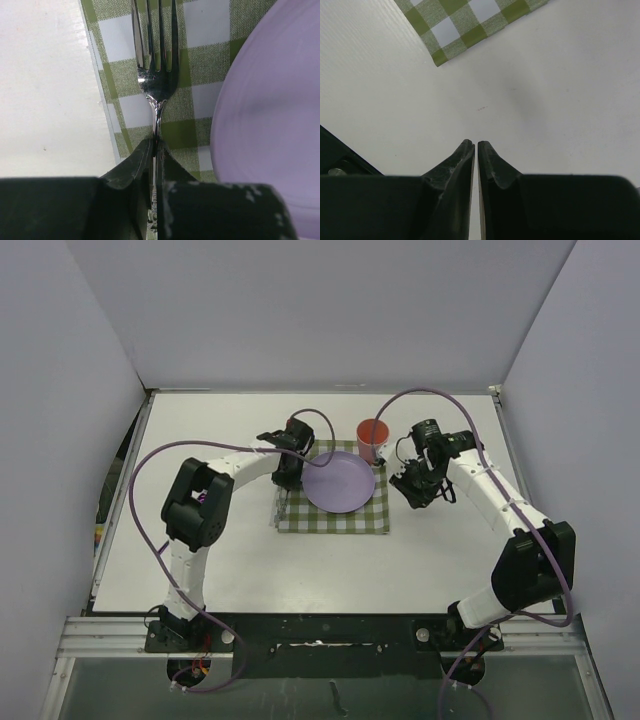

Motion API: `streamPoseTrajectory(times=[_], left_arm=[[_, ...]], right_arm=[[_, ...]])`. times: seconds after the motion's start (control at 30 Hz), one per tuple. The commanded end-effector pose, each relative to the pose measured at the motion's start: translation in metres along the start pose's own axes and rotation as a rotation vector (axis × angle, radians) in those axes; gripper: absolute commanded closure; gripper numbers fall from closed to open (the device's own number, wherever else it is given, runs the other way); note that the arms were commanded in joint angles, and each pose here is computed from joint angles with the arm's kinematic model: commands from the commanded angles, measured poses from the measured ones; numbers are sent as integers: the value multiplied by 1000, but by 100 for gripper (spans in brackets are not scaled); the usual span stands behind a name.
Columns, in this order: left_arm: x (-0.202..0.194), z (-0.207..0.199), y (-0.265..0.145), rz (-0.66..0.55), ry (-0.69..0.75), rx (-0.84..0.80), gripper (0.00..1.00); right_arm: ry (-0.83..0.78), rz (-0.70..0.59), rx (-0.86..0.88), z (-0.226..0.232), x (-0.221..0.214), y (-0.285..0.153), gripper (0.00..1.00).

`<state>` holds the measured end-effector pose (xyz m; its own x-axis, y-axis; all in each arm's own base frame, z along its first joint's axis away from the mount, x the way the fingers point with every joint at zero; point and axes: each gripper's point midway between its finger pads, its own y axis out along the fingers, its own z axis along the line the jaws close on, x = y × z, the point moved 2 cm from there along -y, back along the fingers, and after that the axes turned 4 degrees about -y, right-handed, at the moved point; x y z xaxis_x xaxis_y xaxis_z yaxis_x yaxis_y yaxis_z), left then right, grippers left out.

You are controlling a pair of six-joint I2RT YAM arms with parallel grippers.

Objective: Set the dinner table for one person
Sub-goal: Place the fork on the napkin.

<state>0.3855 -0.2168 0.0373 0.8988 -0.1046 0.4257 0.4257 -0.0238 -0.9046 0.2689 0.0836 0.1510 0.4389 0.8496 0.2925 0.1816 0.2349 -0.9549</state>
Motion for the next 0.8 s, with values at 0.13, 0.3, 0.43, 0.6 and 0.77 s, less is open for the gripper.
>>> streamPoseTrajectory(times=[0.13,0.3,0.43,0.6,0.77], left_arm=[[15,-5,16,3,-80,-29,100],[18,-12,18,7,-106,-54,100],[18,-16,20,13,-128,-65,100],[13,-15,20,21,-169,-59,100],[5,-14,19,28,-213,-57,100]], right_arm=[[-2,-33,-42,0,0,-12,89],[-1,-29,-46,0,-2,-13,89],[-2,-26,-45,1,-3,-12,89],[0,-23,-44,1,-3,-11,89],[-2,-22,-45,0,-2,-12,89]])
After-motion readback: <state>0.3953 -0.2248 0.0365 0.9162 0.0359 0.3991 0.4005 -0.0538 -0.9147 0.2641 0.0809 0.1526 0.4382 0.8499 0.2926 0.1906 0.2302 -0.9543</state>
